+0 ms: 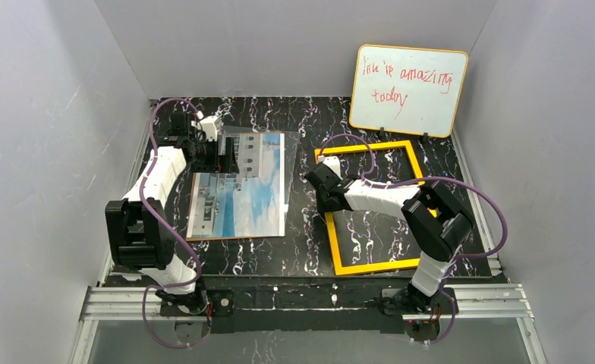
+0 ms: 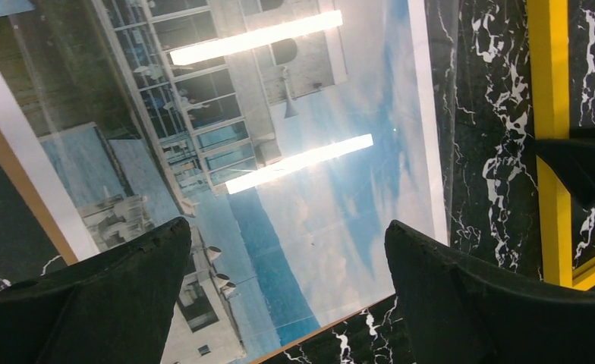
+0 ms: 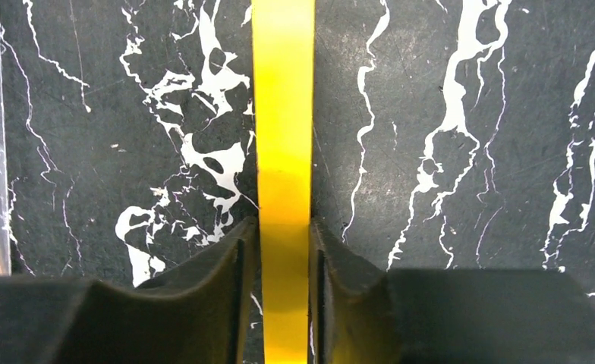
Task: Put the photo into the frame
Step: Turn over the photo frame at the center of the board.
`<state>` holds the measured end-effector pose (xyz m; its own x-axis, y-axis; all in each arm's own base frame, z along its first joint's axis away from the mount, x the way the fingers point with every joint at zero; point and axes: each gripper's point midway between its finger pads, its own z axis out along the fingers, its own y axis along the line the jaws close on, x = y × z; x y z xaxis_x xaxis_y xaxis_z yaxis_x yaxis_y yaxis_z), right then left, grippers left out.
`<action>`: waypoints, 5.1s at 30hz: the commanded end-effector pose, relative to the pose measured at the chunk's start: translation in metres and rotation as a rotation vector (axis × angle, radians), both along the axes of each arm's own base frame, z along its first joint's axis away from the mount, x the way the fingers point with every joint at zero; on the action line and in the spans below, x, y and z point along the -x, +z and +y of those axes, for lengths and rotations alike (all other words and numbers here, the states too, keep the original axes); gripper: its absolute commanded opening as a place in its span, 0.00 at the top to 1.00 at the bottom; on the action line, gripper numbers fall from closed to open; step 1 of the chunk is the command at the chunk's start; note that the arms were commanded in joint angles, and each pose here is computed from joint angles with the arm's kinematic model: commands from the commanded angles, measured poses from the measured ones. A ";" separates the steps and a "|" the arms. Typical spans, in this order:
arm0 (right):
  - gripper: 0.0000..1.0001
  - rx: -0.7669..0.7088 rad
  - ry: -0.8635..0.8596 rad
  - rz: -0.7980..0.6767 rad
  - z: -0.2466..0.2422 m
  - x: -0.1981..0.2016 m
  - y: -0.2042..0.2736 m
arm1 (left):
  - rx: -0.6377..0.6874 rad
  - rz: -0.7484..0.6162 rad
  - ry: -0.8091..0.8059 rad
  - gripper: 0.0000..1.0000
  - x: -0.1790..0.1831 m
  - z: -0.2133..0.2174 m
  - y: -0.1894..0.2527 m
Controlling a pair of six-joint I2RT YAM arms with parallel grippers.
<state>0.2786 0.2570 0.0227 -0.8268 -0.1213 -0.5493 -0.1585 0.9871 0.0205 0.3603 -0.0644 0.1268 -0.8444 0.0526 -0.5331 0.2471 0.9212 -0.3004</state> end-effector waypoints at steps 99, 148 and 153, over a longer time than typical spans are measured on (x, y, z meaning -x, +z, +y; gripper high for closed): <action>0.41 -0.445 -0.079 -0.093 -0.052 -0.003 0.302 | 0.040 -0.057 -0.289 0.02 -0.008 -0.190 0.049; 0.61 0.078 -0.211 0.072 -0.131 0.010 0.110 | -0.474 0.010 -0.403 0.02 0.027 -0.103 -0.089; 0.61 0.147 -0.217 0.116 -0.139 0.012 0.079 | -0.519 0.016 -0.417 0.02 0.031 -0.093 -0.100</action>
<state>0.2535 0.1161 0.1145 -0.9143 -0.0074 -0.4050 0.0397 0.9934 -0.1079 0.3328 -0.1674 0.0305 -0.7238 0.5887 -0.3600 0.5962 0.7962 0.1032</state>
